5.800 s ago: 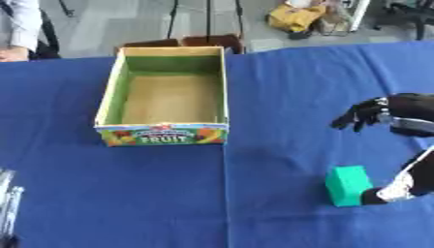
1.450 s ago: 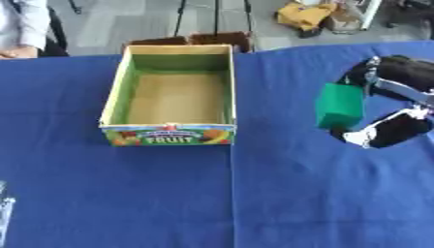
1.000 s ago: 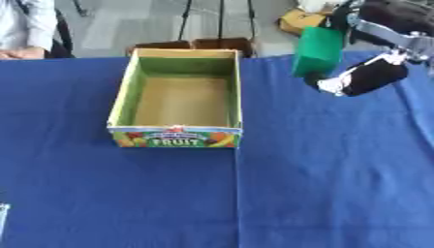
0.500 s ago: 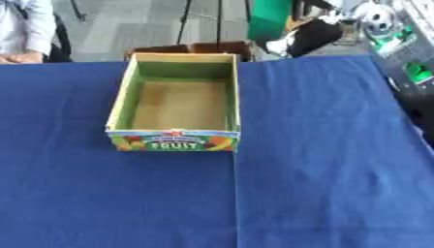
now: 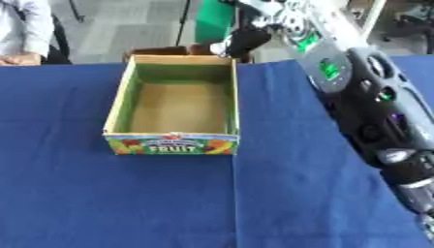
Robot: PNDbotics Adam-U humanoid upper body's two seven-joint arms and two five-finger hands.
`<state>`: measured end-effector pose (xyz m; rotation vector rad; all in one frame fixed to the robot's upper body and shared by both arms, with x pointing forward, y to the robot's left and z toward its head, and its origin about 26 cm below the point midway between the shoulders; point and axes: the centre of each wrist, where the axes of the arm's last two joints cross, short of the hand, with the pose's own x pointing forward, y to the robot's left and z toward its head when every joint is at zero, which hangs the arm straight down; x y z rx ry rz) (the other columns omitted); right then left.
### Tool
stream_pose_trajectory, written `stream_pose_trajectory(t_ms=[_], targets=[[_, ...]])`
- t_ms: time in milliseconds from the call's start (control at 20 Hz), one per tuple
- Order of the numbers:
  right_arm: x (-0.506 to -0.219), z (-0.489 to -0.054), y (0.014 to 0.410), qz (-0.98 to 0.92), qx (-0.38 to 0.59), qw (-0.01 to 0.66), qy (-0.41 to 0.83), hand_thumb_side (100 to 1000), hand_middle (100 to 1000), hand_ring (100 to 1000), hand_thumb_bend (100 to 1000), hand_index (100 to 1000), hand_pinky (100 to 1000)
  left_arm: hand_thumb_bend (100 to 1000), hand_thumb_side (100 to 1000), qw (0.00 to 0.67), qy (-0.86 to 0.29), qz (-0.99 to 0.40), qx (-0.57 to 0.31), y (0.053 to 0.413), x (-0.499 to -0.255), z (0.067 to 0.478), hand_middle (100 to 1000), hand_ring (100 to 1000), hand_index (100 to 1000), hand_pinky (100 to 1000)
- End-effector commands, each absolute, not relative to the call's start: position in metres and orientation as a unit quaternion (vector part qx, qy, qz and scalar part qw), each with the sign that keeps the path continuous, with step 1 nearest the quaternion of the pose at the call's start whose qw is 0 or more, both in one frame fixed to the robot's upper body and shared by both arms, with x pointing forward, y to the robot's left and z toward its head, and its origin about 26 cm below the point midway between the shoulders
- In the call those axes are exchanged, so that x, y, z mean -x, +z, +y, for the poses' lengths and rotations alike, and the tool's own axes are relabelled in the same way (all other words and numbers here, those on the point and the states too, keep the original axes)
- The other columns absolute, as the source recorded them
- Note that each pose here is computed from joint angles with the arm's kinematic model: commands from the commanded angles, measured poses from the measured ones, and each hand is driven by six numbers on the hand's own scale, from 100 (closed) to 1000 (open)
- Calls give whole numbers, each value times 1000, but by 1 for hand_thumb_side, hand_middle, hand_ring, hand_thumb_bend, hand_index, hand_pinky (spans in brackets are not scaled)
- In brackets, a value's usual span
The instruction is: Pick up objects on the table and place them in the box.
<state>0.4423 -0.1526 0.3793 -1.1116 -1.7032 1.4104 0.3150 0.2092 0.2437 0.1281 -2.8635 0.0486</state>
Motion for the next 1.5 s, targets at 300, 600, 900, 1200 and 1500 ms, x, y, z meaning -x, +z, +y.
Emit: stream_pose_trajectory(t_ms=[300, 600, 900, 1200, 1500], targets=[[-473, -138, 352, -637, 440, 357, 523, 412, 472, 517, 246, 576, 566, 100, 1000, 121, 17, -992, -31, 252, -312, 205, 909, 921, 993, 776], [-492, -136, 322, -627, 443, 386, 512, 396, 468, 514, 252, 574, 566, 100, 1000, 119, 18, -992, -26, 254, -312, 203, 909, 921, 993, 776], [-500, -134, 301, -613, 436, 406, 519, 385, 475, 523, 263, 578, 570, 100, 1000, 118, 18, -993, -24, 255, -312, 202, 909, 921, 993, 776], [-502, -130, 292, -605, 425, 414, 531, 419, 507, 552, 303, 612, 595, 100, 1000, 118, 18, -993, -22, 256, -312, 201, 908, 920, 991, 776], [-502, -129, 292, -600, 420, 408, 546, 536, 606, 630, 487, 711, 650, 100, 1000, 119, 19, -992, -21, 255, -312, 201, 908, 920, 991, 776]])
